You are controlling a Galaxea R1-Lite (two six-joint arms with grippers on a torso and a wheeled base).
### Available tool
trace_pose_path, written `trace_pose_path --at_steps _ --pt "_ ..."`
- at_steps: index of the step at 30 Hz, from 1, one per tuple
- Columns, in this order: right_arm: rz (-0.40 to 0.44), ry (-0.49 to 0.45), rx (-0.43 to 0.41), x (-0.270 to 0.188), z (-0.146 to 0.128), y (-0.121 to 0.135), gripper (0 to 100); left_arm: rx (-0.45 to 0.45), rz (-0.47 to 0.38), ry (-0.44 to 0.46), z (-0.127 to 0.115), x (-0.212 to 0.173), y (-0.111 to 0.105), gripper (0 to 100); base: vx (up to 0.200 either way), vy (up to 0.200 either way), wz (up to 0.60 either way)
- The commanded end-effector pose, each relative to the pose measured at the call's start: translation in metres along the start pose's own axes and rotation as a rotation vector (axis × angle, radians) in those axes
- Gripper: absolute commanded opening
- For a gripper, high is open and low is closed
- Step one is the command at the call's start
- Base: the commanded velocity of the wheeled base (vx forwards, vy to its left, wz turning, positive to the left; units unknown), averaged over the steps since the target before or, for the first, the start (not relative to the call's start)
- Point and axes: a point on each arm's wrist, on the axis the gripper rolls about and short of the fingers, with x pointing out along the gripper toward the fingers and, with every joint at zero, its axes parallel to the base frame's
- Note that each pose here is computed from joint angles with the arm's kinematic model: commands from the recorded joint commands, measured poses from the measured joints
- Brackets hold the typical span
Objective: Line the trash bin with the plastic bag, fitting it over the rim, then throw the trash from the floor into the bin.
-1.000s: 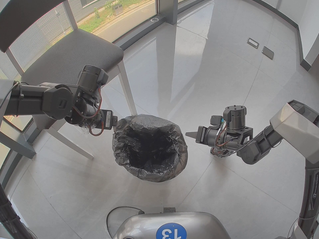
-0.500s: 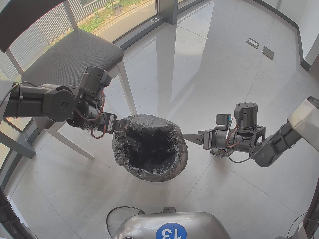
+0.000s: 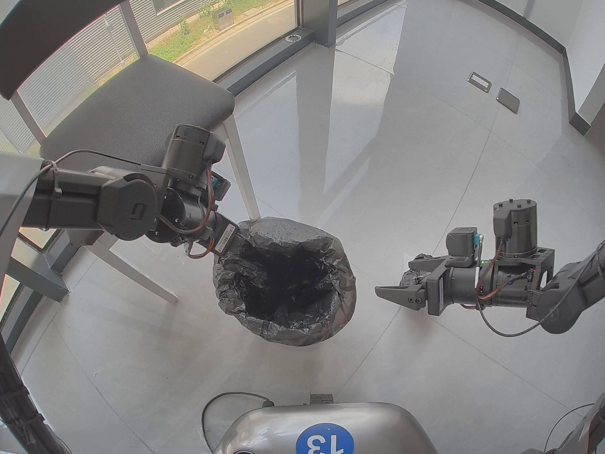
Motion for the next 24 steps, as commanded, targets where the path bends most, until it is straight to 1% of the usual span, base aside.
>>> trace_pose_path --at_steps 1,4,7,11,14,17,24 --pt "0.002 -0.024 -0.012 -0.025 0.0 0.011 100 0.051 -0.028 0.002 -0.003 0.02 -0.006 100 0.0 0.0 0.0" --pt "0.004 -0.032 -0.011 -0.031 0.001 0.014 100 0.129 -0.066 0.002 -0.006 0.021 -0.01 100 0.0 0.0 0.0" --pt "0.005 -0.049 -0.006 -0.033 0.005 0.015 100 0.25 -0.077 -0.006 -0.007 0.028 -0.011 100 0.0 0.0 0.0" --pt "0.017 -0.068 0.048 -0.038 0.009 0.02 100 0.353 -0.067 -0.071 -0.001 0.033 -0.017 100 0.0 0.0 0.0" --pt "0.03 -0.073 0.077 -0.038 0.01 0.024 100 0.425 -0.059 -0.098 0.001 0.041 -0.023 100 0.0 0.0 0.0" --pt "0.032 -0.077 0.075 -0.038 0.011 0.024 100 0.461 -0.065 -0.099 0.001 0.051 -0.03 100 0.0 0.0 0.0" --pt "0.021 -0.073 0.085 -0.04 0.009 0.022 100 0.482 -0.088 -0.108 0.007 0.057 -0.045 100 0.0 0.0 0.0"
